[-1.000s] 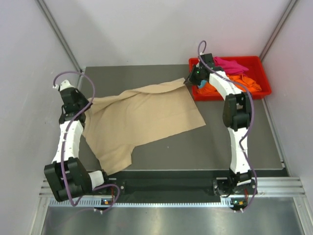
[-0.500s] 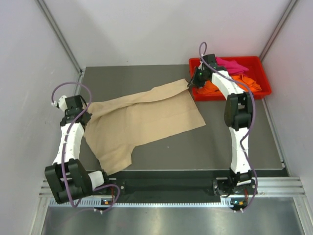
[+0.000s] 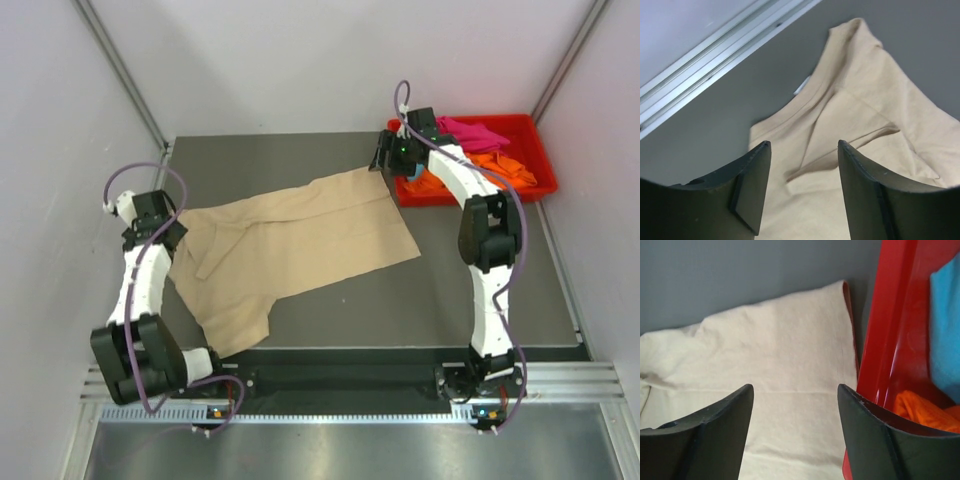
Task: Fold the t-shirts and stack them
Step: Fold the tshirt
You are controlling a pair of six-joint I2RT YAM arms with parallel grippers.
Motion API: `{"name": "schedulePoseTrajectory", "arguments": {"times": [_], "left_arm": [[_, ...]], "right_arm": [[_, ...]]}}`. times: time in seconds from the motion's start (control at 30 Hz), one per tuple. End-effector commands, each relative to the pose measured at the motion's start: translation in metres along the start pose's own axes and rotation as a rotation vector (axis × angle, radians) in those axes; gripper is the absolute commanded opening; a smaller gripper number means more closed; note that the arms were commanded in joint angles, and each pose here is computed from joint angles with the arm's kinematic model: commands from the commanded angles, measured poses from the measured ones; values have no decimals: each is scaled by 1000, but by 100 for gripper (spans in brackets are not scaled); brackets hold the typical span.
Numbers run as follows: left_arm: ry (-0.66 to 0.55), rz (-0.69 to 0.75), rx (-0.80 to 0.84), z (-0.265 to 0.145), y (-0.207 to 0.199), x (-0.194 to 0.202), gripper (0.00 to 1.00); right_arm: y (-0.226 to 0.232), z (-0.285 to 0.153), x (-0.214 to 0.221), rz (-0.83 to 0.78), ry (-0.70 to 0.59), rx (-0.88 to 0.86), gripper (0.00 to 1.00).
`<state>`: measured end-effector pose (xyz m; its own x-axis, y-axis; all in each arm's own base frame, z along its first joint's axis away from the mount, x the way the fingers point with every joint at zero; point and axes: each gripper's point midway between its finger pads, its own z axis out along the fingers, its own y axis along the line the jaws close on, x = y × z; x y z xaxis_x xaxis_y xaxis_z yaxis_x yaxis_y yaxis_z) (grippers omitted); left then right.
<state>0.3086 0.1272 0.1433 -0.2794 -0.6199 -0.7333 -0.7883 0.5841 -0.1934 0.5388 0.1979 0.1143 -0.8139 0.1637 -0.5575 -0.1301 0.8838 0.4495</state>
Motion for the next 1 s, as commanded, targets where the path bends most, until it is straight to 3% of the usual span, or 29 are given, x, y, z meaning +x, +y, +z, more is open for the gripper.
{"name": "schedulePoseTrajectory", "arguments": {"times": [0.0,0.17,0.33,0.5,0.67,0.97], "left_arm": [[-32,73,151,28,-43,-22,60],[33,78,221,84,-59,-24,61],[31,47,336,106,-74,-41,61],[133,31,360,136,-82,-32,57],[136,-8,421,146,-99,-34,56],[189,-38,359,169,-92,-20,54]], "right_arm": [[25,-16,-48,-114,-177,-6,69],[41,10,-61,-138,-194,-64,70],[40,33,-59,-137,-205,-81,74],[26,52,-49,-127,-184,-55,79],[17,67,-47,-163,-185,-21,84],[1,77,-50,-188,-196,59,77]]}}
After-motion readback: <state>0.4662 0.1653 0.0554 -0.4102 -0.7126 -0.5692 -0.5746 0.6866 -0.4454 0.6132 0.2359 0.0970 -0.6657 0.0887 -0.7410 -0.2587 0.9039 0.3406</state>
